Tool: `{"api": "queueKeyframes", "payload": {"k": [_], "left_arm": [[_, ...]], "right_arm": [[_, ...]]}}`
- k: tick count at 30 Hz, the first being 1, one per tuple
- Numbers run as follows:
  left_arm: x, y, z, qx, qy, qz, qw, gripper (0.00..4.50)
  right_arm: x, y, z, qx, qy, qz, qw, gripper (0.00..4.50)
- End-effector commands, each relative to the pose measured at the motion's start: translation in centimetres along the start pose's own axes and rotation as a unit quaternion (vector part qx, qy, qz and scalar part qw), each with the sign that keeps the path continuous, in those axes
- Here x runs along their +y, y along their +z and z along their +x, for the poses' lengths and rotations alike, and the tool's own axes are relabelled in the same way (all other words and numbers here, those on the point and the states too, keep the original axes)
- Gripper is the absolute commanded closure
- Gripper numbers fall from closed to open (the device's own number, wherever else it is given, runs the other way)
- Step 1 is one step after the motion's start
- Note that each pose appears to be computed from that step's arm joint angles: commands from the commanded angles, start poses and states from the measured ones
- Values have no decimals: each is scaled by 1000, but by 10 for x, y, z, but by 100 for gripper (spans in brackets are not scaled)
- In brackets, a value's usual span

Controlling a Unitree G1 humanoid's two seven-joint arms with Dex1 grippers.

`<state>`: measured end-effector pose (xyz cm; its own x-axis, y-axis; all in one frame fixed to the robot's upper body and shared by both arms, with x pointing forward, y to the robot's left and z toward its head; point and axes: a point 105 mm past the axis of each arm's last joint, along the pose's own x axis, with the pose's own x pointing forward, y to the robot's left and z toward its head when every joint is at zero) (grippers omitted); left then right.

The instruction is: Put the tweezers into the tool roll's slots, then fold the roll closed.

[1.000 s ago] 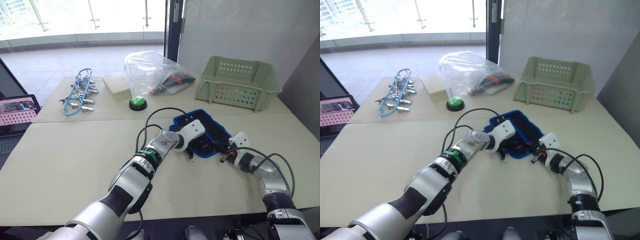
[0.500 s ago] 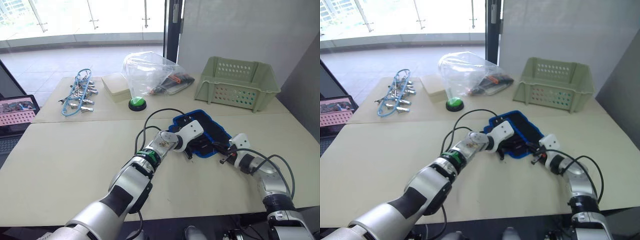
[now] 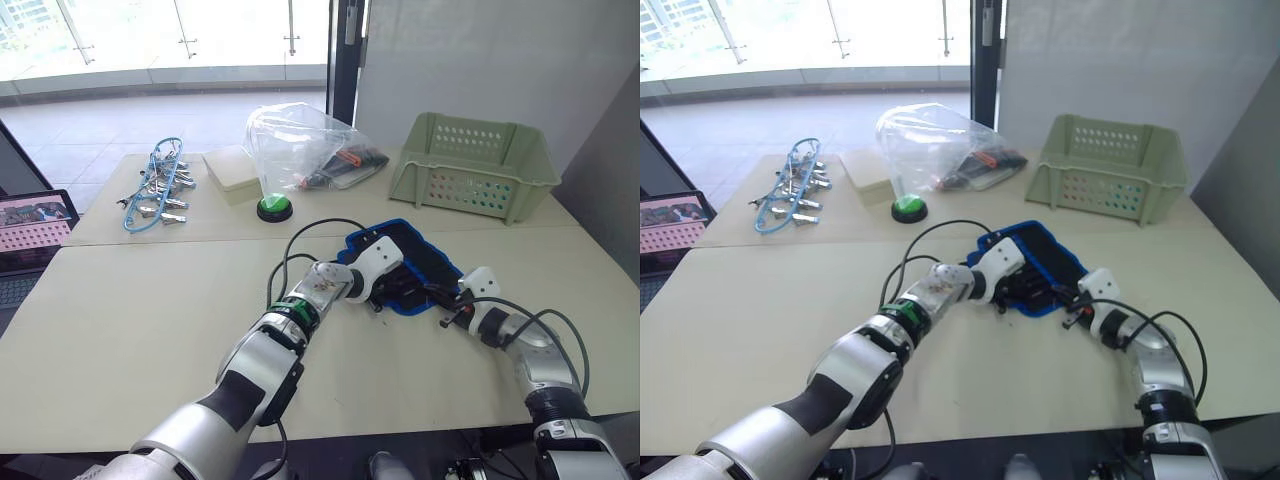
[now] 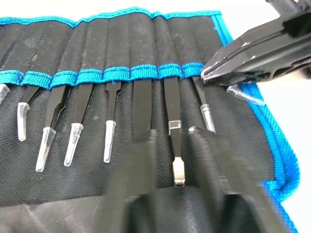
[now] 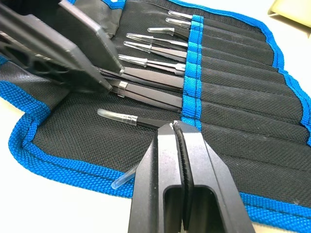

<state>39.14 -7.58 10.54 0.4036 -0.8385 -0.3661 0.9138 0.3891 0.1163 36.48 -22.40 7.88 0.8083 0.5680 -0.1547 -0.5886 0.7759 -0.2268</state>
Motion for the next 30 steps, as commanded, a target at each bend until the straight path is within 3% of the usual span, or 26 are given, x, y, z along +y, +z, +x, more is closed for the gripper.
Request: {"api": "queueKeyframes", "payload": {"k": [1,4,6,7,11,17,22,25,30], "left_arm": [[-25,35,9,-49,-53,19,997,180],[-8,36,-11,-66,-46,15,997,85],[11,39,-38,-99,-28,5,995,17],[19,40,-55,-115,-17,6,993,3],[38,25,-115,-128,23,15,991,3],[41,0,-188,-127,72,33,989,3],[34,-21,-225,-121,106,24,987,3],[22,-40,-243,-108,114,9,988,0],[8,-59,-257,-91,120,-9,988,0]], "right_arm": [[10,-28,-3,47,13,26,998,450],[10,-27,-2,44,14,25,999,450],[9,-22,0,33,16,24,999,450],[9,-18,0,25,18,23,999,450],[7,10,3,-37,28,27,999,450],[6,60,3,-101,46,-28,993,450],[32,95,5,-123,94,-64,986,450],[57,106,7,-117,129,-97,980,374],[84,102,10,-84,155,-173,969,198]]}}
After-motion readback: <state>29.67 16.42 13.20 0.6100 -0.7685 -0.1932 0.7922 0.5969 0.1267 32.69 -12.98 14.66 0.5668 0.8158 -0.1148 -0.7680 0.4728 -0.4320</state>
